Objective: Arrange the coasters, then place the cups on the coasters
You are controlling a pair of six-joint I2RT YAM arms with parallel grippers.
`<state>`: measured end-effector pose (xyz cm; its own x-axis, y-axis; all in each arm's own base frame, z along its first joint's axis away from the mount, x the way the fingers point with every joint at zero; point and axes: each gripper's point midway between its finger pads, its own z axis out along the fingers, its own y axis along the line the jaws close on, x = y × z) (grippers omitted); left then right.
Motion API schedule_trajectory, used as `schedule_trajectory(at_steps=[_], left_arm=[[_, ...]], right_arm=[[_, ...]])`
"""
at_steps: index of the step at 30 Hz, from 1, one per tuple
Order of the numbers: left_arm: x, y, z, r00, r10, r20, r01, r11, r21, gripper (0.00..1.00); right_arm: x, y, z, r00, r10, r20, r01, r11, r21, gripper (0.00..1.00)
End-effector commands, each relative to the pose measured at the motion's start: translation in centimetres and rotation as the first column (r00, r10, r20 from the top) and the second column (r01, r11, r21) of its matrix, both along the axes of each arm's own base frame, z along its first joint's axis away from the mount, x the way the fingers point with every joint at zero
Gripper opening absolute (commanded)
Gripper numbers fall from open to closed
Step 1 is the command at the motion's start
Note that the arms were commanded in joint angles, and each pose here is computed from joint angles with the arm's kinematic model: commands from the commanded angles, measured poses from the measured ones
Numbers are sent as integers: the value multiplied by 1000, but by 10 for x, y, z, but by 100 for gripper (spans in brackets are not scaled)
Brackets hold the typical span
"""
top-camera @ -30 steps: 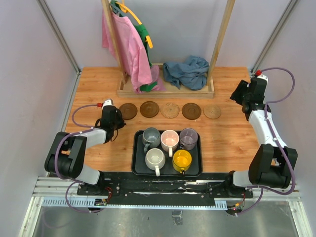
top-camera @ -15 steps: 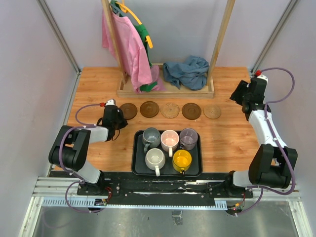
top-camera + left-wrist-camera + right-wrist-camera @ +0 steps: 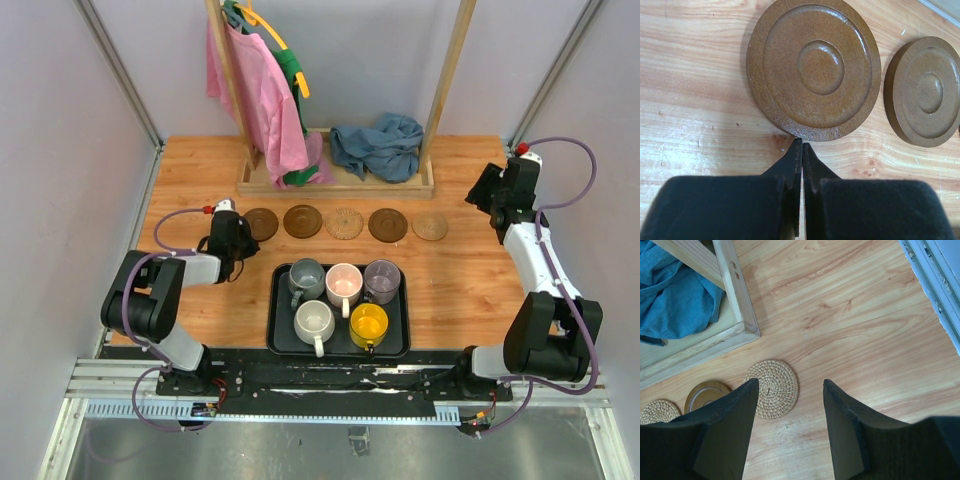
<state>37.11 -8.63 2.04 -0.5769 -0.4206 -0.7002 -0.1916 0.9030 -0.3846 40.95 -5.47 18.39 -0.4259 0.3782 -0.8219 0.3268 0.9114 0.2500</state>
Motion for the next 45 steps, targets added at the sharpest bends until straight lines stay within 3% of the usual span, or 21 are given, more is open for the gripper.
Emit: schedule_trajectory(at_steps=[1,17,28,35,45], left_arm=[[0,5,-10,999,20,-31,-19,1000,20,1],[-5,6,-6,999,17,-29,-17,1000,21,0],[-29,6,36,999,-9,39,9,1000,-4,4],[-33,8,69,993,-27,115,27,1000,8,10],[-56,-3,96,982,-86,169,72,994,87,11]], right_arm=[[-3,9,1,1000,24,0,-24,1000,7,56],[-3,11,0,999,34,-7,-34,999,2,56],[-13,12,13,1000,26,13,-26,1000,-10,57],[-28,17,25,999,34,3,-34,999,-13,62],[-74,48,31,992,71,-103,-84,988,-132,67]])
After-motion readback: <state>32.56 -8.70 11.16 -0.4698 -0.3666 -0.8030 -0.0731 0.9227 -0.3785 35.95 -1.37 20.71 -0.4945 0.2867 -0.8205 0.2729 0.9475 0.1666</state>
